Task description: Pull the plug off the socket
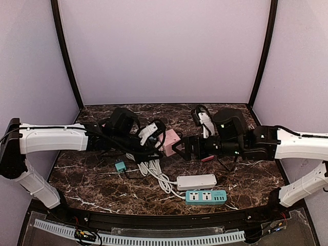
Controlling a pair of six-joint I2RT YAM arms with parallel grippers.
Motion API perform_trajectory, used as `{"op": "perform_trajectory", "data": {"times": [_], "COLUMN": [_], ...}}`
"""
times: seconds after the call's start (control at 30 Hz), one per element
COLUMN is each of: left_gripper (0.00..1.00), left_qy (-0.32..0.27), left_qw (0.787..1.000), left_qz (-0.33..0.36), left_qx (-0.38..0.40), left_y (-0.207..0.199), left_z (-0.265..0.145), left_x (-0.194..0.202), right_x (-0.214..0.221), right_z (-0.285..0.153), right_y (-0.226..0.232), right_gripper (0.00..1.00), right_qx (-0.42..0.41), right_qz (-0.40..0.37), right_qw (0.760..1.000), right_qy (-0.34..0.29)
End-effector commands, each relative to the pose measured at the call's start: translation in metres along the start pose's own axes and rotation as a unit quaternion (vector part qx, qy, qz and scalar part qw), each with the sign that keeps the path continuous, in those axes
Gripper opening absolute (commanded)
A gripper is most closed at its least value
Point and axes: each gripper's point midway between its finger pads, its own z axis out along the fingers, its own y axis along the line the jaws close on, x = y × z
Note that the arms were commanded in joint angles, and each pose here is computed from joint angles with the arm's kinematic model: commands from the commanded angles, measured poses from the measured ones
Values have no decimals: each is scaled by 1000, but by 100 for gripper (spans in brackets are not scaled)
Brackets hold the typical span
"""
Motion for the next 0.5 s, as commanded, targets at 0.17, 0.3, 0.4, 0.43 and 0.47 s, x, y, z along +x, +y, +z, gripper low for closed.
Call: {"op": "perform_trajectory", "data": {"times": [0.17,0.3,0.4,0.43,0.47], "left_gripper": [1,1,1,1,1], "left_qy": [5,5,4,4,4], "left_qw": [999,999,999,999,999], "left_qz": [-29,-29,-27,-26,-25], "left_qx": [21,24,23,22,21], "left_y": [2,1,1,1,1], "left_z": [-2,-3,-4,-5,-5], "left_x": [-6,-7,-7,-7,-7], "right_x": [15,13,11,12,12], "right_z": [35,45,49,50,52], "right_y": [-4,-9,-12,-12,-12], "right_gripper": [99,99,99,99,98], "right_qx": [113,149,162,164,166], "right_qz": [-91,-98,-102,-105,-108], "right_qw": [987,981,979,978,978], "right_qy": [67,72,71,72,72]}}
